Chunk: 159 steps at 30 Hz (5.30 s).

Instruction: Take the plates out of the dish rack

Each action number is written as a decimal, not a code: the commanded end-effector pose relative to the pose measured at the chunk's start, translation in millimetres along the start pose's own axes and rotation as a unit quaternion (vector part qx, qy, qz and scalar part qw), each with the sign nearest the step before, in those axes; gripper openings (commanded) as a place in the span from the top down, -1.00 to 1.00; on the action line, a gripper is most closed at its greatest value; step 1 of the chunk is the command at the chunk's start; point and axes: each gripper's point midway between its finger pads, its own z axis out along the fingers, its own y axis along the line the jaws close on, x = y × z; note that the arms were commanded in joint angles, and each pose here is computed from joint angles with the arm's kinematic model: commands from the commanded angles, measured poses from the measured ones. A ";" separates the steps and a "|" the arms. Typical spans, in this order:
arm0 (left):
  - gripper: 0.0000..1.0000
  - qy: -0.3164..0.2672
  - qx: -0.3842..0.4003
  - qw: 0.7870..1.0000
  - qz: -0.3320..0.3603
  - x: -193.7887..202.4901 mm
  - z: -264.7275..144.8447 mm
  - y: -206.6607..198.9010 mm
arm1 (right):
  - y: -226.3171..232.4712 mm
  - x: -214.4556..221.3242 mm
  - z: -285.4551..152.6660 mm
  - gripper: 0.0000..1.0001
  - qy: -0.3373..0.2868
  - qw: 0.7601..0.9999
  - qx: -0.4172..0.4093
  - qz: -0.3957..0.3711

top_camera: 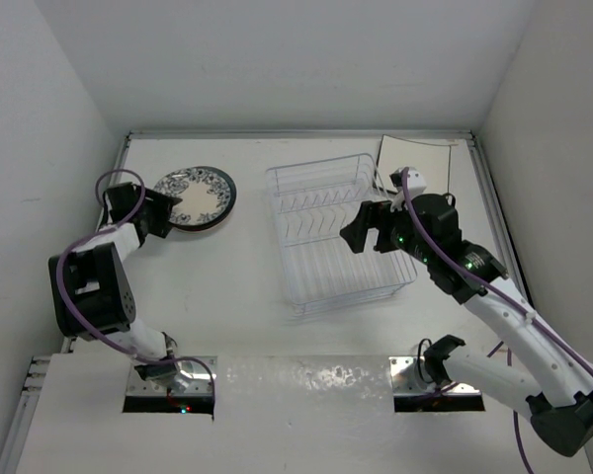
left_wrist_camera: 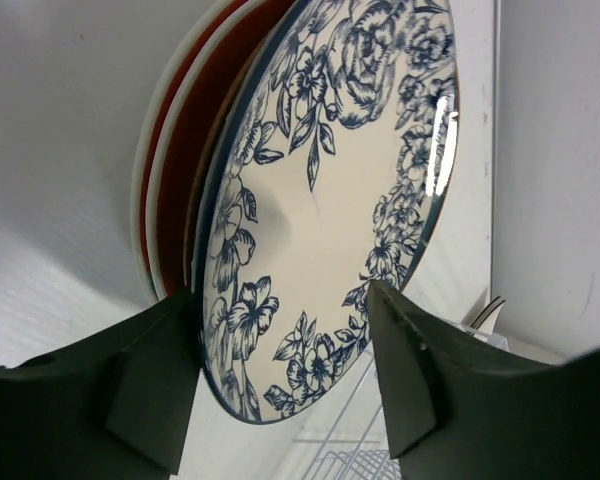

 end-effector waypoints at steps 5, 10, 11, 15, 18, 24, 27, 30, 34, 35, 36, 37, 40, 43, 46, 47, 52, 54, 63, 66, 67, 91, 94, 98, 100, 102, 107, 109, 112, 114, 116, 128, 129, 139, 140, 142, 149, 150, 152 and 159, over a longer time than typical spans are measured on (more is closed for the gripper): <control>-0.43 0.010 0.016 1.000 0.011 -12.4 12.6 -22.7 | 5.8 -8.2 -2.3 -0.98 -0.025 1.000 -0.017 0.000; -0.76 0.035 -0.021 0.999 0.019 -3.4 16.3 -17.3 | 5.3 -6.3 -1.7 -0.98 -0.023 1.000 -0.016 0.003; -1.00 0.036 -0.022 0.999 0.026 -3.3 17.9 -23.7 | 5.6 -6.9 -2.0 -0.98 -0.024 1.000 -0.017 0.004; -1.00 0.040 -0.065 0.996 0.054 1.7 22.8 -24.8 | 5.4 -6.5 -2.6 -0.98 -0.024 1.000 -0.017 0.004; -1.00 0.042 -0.107 0.992 0.058 2.9 23.7 -17.3 | 5.6 -5.5 -3.6 -0.98 -0.023 1.000 -0.017 0.004; -1.00 0.047 -0.142 0.987 0.063 8.0 17.9 -10.6 | 4.2 -6.7 -5.9 -0.98 -0.025 1.000 -0.013 0.003; -1.00 0.054 -0.157 0.984 0.063 11.8 14.5 -8.1 | 5.5 -8.5 -6.0 -0.98 -0.026 1.000 -0.015 0.004; -1.00 0.049 -0.184 0.980 0.061 9.2 8.3 -2.2 | 6.4 -9.0 -5.9 -0.98 -0.026 1.000 -0.016 0.006; -1.00 0.033 -0.201 0.977 0.062 0.3 5.4 -3.8 | 6.9 -10.6 -6.8 -0.98 -0.027 0.999 -0.016 0.007; -1.00 0.037 -0.205 0.976 0.064 1.0 5.8 -2.5 | 7.3 -10.7 -7.7 -0.98 -0.027 0.999 -0.017 0.008; -1.00 0.044 -0.215 0.974 0.062 2.9 8.7 2.5 | 7.3 -10.7 -7.7 -0.98 -0.027 0.999 -0.017 0.008; -1.00 0.046 -0.215 0.973 0.065 2.3 9.7 -1.0 | 7.7 -11.1 -8.3 -0.98 -0.028 0.999 -0.017 0.008; -1.00 0.058 -0.216 0.972 0.065 5.9 13.3 0.4 | 7.9 -13.1 -9.1 -0.98 -0.029 0.999 -0.017 0.007; -1.00 0.074 -0.213 0.971 0.072 10.4 19.0 -2.4 | 8.3 -13.3 -8.8 -0.98 -0.028 0.999 -0.018 0.007; -1.00 0.086 -0.219 0.968 0.083 15.5 23.2 -6.7 | 9.4 -13.7 -8.8 -0.98 -0.029 0.999 -0.019 0.008; -1.00 0.089 -0.221 0.967 0.086 17.5 23.1 -7.8 | 9.0 -12.8 -8.2 -0.98 -0.028 0.999 -0.019 0.008; -1.00 0.092 -0.219 0.967 0.093 21.7 26.8 -13.6 | 8.0 -10.4 -8.3 -0.98 -0.024 1.000 -0.017 0.008; -1.00 0.097 -0.218 0.966 0.097 23.2 28.8 -15.5 | 7.0 -9.6 -8.5 -0.98 -0.023 1.000 -0.016 0.007; -1.00 0.118 -0.209 0.965 0.104 25.7 36.5 -30.6 | 9.4 -2.4 -5.9 -0.98 -0.014 1.000 -0.026 0.009; -1.00 0.135 -0.209 0.963 0.104 30.2 39.1 -30.5 | 9.3 -0.1 -5.5 -0.98 -0.009 1.000 -0.027 0.009; -1.00 0.137 -0.208 0.963 0.105 31.4 39.5 -30.8 | 9.0 -0.2 -5.5 -0.98 -0.009 1.000 -0.027 0.008; -1.00 0.119 -0.180 0.972 0.093 31.3 1.8 -45.9 | 10.9 2.7 -6.7 -0.98 -0.003 0.999 -0.033 0.010; -1.00 0.115 -0.191 0.971 0.087 30.4 3.4 -40.3 | 10.8 3.9 -7.0 -0.98 -0.002 0.999 -0.033 0.009; -1.00 0.122 -0.194 0.970 0.087 31.1 14.3 -39.4 | 10.0 3.1 -8.1 -0.98 -0.002 1.000 -0.031 0.007; -1.00 0.125 -0.201 0.968 0.086 30.1 20.9 -39.2 | 10.5 1.8 -9.0 -0.98 -0.003 1.000 -0.031 0.005; -1.00 0.136 -0.201 0.966 0.085 32.3 22.7 -40.5 | 9.0 1.8 -9.5 -0.98 -0.002 1.000 -0.027 0.003; -1.00 0.128 -0.199 0.967 0.091 27.2 23.6 -46.1 | 9.4 1.9 -8.9 -0.98 0.000 1.000 -0.028 0.002; -1.00 0.129 -0.200 0.967 0.092 26.8 23.7 -44.9 | 10.2 4.3 -7.6 -0.98 0.005 1.000 -0.031 0.003; -1.00 0.138 -0.208 0.964 0.097 28.7 25.4 -40.8 | 11.6 4.7 -7.6 -0.98 0.005 0.999 -0.034 0.004; -1.00 0.134 -0.223 0.960 0.102 27.1 24.6 -35.5 | 11.9 4.1 -7.9 -0.98 0.003 0.999 -0.035 0.005; -1.00 0.128 -0.236 0.957 0.108 22.2 25.9 -32.2 | 12.5 2.9 -8.6 -0.98 0.003 0.999 -0.036 0.005; -1.00 0.115 -0.330 0.926 0.141 8.0 21.4 3.5 | 12.8 1.8 -11.2 -0.98 0.003 0.999 -0.036 0.004; -1.00 0.112 -0.334 0.925 0.144 6.6 19.9 5.9 | 12.9 1.5 -11.4 -0.98 0.003 0.999 -0.036 0.004; -1.00 0.025 -0.334 0.927 0.167 -36.3 -25.0 0.0 | 2.0 4.2 -14.2 -0.98 0.006 1.000 -0.012 -0.017; -1.00 0.006 -0.321 0.931 0.173 -42.8 -36.5 -9.9 | -1.3 3.0 -15.5 -0.98 0.005 0.999 -0.005 -0.032; -1.00 -0.012 -0.290 0.937 0.196 -50.0 -46.4 -24.6 | -21.1 2.3 -18.1 -0.98 0.003 0.998 0.048 -0.044; -1.00 -0.075 -0.050 0.941 0.326 -18.5 -143.0 -78.7 | -68.9 -11.9 -53.8 -0.98 -0.018 0.979 0.179 -0.096; -1.00 -0.085 -0.035 0.938 0.334 -15.0 -153.2 -76.4 | -74.6 -12.9 -60.5 -0.98 -0.015 0.975 0.197 -0.101; -1.00 -0.119 -0.007 0.925 0.360 -10.2 -178.4 -65.5 | -87.8 -19.5 -80.1 -0.98 -0.020 0.964 0.238 -0.116; -1.00 -0.220 0.037 0.909 0.352 -9.9 -237.6 -46.2 | -102.3 -28.2 -124.3 -0.98 -0.039 0.948 0.278 -0.150</control>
